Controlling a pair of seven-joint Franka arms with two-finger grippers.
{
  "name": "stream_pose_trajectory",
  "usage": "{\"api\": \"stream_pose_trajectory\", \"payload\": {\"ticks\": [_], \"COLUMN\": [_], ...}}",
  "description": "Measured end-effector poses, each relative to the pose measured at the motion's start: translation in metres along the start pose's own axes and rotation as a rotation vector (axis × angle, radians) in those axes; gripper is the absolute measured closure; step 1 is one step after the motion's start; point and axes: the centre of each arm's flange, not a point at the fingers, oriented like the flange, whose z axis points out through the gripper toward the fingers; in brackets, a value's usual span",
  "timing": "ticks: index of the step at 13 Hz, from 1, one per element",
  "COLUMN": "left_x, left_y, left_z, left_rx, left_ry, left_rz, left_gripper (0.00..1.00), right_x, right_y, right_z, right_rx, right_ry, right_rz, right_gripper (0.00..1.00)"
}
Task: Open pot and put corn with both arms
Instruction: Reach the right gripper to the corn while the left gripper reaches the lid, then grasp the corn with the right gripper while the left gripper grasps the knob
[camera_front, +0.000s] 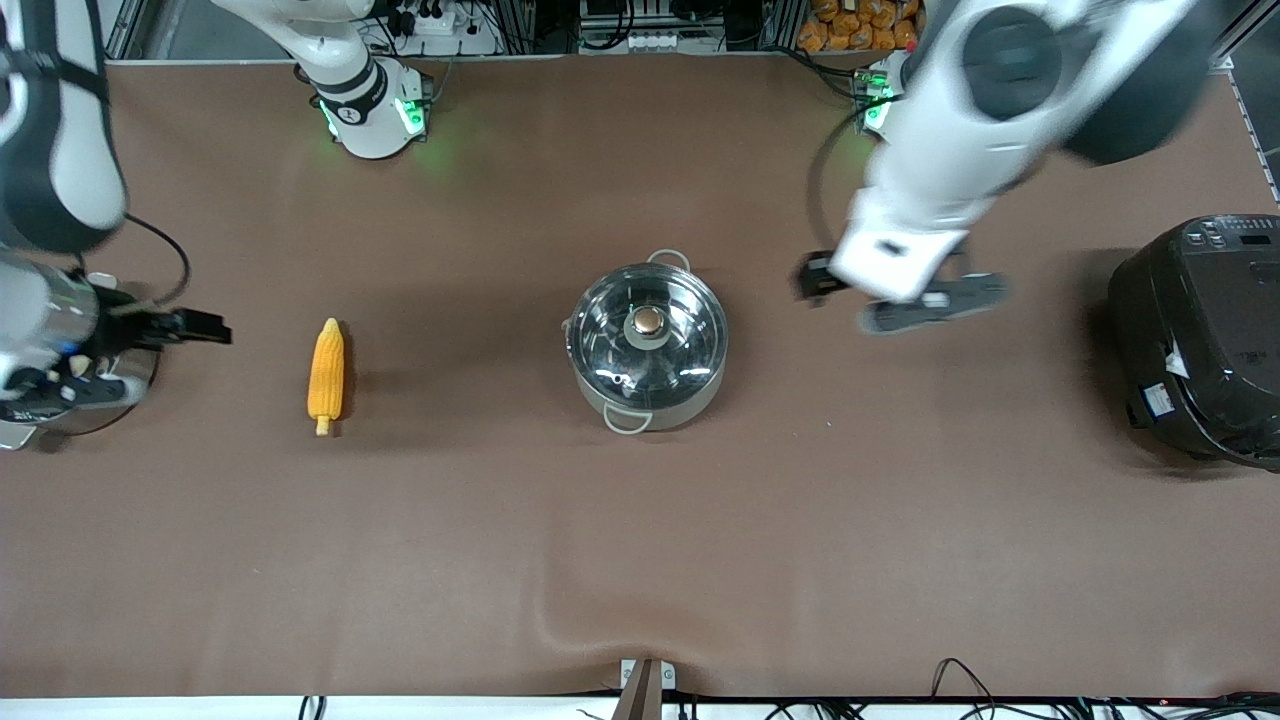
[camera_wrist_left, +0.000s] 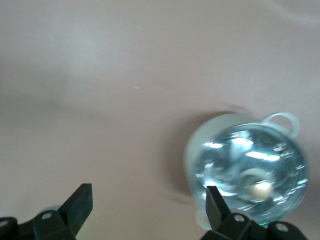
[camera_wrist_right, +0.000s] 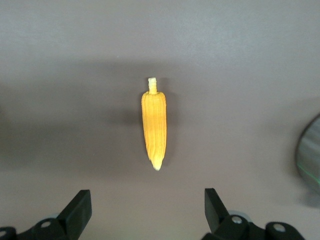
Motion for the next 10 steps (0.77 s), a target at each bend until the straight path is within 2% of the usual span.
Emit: {"api": "stream_pose_trajectory", "payload": {"ticks": [3, 5, 8, 10], "left_x": [-0.032, -0.044, -0.07, -0.084], "left_y": [0.06, 0.088, 0.125, 0.138], "left_z": [0.039, 0.07, 0.129, 0.159], "left_rx": [-0.046, -0.06, -0.043, -0.016], "left_ry": [0.021, 0.021, 0.005, -0.009], "left_rz": [-0.095, -0.143, -0.176, -0.191], "left_gripper": [0.0, 0.0, 0.0, 0.0], "right_x": [0.003, 0.002, -0.003, -0.004], "right_y": [0.003, -0.002, -0.02, -0.026], "right_z": [0.064, 0.096, 0.142, 0.169], "right_rx": [-0.003, -0.009, -0.031, -0.069], "right_ry": [-0.002, 0.018, 0.056, 0.068], "right_rz": [0.004, -0.005, -0.041, -0.079], "right_gripper": [0.0, 0.0, 0.0, 0.0]}}
